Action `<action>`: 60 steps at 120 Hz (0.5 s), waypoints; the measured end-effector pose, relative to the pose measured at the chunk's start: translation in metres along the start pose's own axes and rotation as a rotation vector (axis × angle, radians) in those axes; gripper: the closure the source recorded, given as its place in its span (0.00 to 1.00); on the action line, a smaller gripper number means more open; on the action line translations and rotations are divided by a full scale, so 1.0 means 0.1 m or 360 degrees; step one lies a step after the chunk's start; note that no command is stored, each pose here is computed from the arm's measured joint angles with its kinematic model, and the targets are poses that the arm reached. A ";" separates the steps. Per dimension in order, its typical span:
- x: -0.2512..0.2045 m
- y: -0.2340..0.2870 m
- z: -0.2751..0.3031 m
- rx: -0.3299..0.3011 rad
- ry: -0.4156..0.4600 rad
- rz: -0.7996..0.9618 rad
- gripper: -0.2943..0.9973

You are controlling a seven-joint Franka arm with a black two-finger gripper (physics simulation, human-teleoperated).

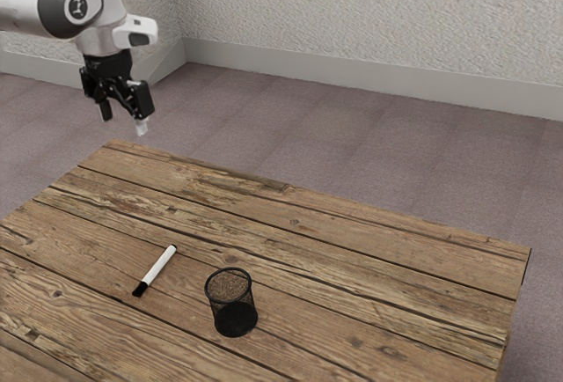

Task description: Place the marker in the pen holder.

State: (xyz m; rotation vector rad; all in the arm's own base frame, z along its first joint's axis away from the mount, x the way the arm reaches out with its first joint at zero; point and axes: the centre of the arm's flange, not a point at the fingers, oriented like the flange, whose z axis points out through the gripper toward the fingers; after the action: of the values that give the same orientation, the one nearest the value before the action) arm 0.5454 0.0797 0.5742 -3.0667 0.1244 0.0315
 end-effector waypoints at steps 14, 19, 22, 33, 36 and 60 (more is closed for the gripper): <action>-0.04 -0.20 0.01 0.0001 0.0010 -0.0044 0.23; -0.05 -0.25 0.01 0.0002 0.0012 -0.0054 0.23; -0.06 -0.28 0.02 0.0002 0.0012 -0.0058 0.23; -0.07 -0.27 0.18 -0.0007 -0.0016 -0.0060 0.23; -0.08 -0.23 0.32 -0.0017 -0.0036 -0.0055 0.23; -0.06 0.03 1.36 -0.0059 -0.0065 -0.0022 0.23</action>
State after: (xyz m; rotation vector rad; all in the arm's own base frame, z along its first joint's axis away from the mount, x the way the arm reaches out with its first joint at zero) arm 0.5365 0.0869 0.4387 -3.1012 0.1018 0.0969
